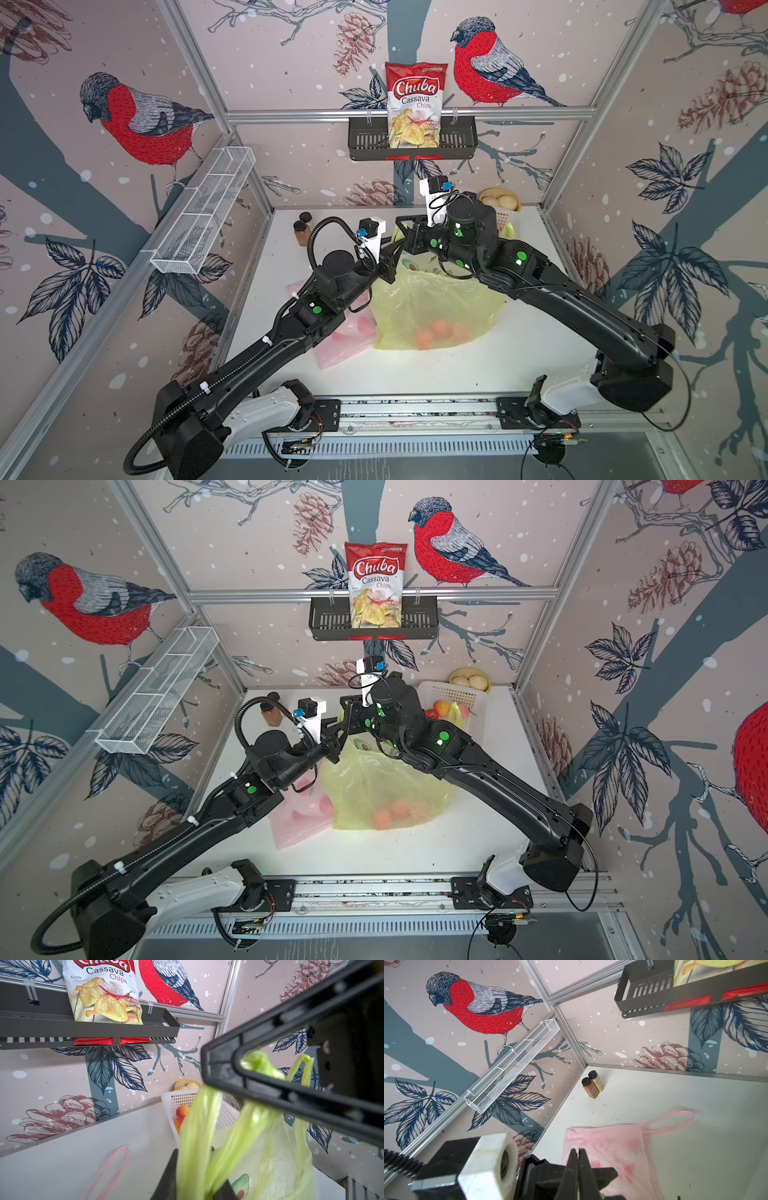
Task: Place the peach into a plastic bag & tie a knot
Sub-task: Adjust the plastic bag at the center of the board.
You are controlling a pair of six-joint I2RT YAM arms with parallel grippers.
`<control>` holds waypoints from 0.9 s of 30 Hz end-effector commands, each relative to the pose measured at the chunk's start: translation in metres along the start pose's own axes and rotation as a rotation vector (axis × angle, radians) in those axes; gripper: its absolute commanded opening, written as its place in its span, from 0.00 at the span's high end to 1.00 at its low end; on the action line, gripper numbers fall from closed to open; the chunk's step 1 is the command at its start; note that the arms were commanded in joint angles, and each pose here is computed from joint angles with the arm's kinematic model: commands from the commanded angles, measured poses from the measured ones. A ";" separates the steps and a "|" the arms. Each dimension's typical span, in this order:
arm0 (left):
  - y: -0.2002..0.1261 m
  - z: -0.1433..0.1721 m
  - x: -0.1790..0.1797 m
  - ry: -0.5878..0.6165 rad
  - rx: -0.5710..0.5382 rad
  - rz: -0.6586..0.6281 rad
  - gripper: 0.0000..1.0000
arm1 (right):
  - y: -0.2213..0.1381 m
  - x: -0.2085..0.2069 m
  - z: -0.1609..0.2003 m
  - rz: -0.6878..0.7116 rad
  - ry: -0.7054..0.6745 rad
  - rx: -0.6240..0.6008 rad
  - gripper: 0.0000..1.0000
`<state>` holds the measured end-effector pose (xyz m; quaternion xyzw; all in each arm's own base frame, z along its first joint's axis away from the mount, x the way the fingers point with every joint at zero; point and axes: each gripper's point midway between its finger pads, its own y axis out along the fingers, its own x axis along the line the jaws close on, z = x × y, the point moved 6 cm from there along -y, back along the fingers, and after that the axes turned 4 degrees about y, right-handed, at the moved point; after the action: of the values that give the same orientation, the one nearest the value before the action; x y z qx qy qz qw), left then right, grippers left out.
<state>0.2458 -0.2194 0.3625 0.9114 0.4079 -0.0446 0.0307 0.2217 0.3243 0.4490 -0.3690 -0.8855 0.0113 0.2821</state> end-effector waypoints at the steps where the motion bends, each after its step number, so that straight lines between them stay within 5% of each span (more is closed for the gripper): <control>1: -0.001 -0.005 0.003 -0.003 -0.037 -0.028 0.86 | -0.008 0.000 -0.014 -0.002 0.025 -0.079 1.00; 6: -0.004 -0.002 0.002 -0.002 -0.035 -0.013 1.00 | -0.011 -0.005 -0.014 0.008 0.030 -0.080 1.00; 9: -0.005 0.000 0.001 -0.003 -0.034 -0.003 1.00 | -0.012 -0.011 -0.014 0.027 0.018 -0.076 1.00; 15: 0.000 0.009 0.004 -0.003 0.021 0.019 1.00 | -0.069 -0.068 -0.051 0.289 -0.014 -0.187 0.45; 20: 0.002 0.014 0.003 -0.010 0.047 0.051 1.00 | -0.123 -0.131 -0.067 0.520 0.000 -0.215 0.28; 27: 0.003 0.017 0.002 -0.011 0.065 0.066 1.00 | -0.108 -0.156 -0.056 0.488 0.002 -0.089 0.24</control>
<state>0.2496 -0.2200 0.3414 0.9204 0.3864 -0.0600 0.0001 0.2699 0.1238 0.4524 -0.6151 -0.7476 0.0102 0.2503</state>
